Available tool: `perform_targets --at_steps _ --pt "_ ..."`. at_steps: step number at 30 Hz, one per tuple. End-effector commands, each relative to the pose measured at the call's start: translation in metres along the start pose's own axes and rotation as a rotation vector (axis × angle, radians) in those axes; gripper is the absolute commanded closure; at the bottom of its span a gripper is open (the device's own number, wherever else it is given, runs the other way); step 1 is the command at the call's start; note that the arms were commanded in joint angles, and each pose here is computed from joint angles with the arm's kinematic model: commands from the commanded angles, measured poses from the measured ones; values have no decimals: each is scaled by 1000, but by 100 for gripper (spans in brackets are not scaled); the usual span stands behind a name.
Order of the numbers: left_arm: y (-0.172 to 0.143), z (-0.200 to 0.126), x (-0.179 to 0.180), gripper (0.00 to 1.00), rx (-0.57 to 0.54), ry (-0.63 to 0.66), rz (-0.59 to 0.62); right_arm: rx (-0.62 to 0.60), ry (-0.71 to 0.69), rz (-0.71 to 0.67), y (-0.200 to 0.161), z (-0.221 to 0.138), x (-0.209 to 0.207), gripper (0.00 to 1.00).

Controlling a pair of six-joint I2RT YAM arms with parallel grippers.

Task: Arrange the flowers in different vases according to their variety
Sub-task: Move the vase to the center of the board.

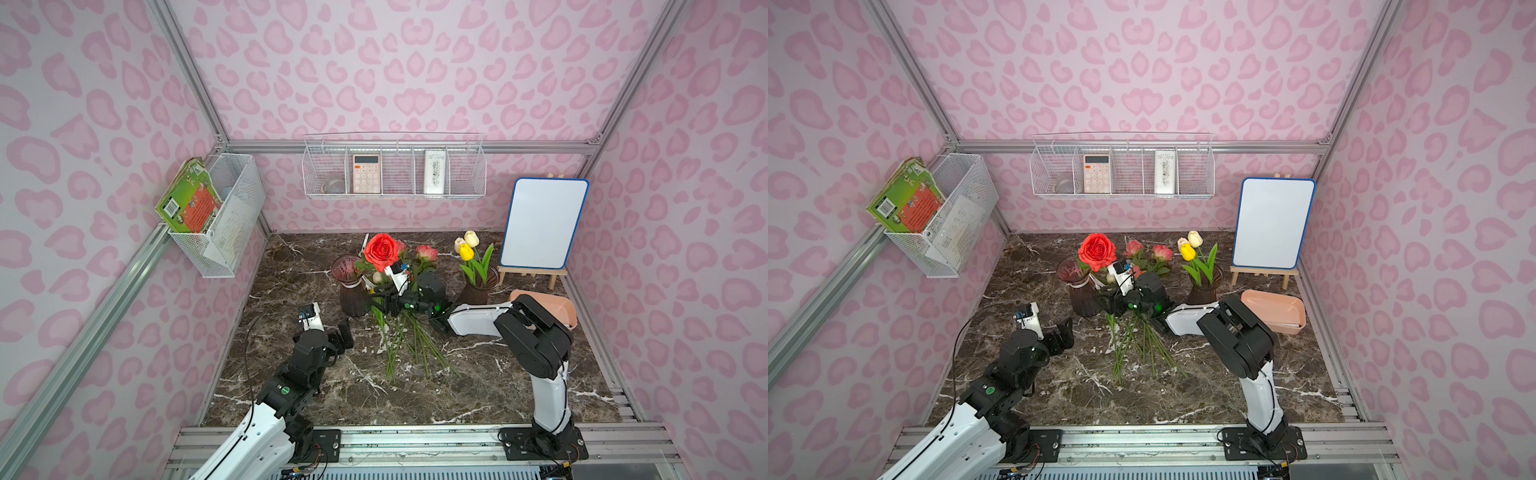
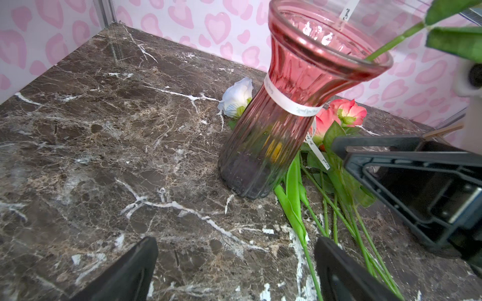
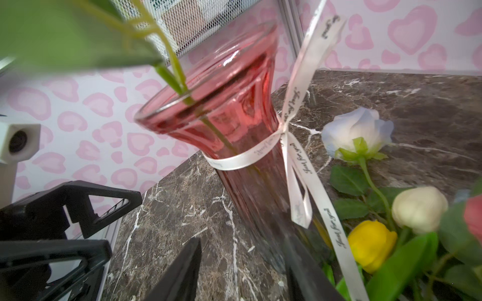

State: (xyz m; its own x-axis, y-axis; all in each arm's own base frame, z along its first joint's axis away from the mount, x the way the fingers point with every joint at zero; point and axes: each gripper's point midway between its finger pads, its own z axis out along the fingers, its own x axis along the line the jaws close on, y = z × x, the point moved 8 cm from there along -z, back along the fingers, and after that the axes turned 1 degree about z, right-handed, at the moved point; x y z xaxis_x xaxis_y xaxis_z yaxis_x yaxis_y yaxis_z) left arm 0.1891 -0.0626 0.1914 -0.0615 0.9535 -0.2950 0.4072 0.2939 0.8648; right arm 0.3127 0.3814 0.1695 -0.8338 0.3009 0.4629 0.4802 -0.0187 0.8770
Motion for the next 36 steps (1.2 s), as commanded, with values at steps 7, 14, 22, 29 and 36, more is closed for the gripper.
perform_targets --at_steps 7,14,22,29,36 --pt "5 -5 1 2 -28 4 -8 -69 56 35 5 35 -10 53" --pt "8 -12 4 2 -59 -1 -14 -72 58 65 3 59 -27 54" --pt "8 -11 2 2 -53 -12 -18 -57 59 89 2 90 -46 54" --pt "8 -11 1 2 -59 -36 -17 -51 52 118 5 109 -60 54" --pt "10 -11 -3 2 -58 -58 5 -20 57 122 39 86 -33 55"
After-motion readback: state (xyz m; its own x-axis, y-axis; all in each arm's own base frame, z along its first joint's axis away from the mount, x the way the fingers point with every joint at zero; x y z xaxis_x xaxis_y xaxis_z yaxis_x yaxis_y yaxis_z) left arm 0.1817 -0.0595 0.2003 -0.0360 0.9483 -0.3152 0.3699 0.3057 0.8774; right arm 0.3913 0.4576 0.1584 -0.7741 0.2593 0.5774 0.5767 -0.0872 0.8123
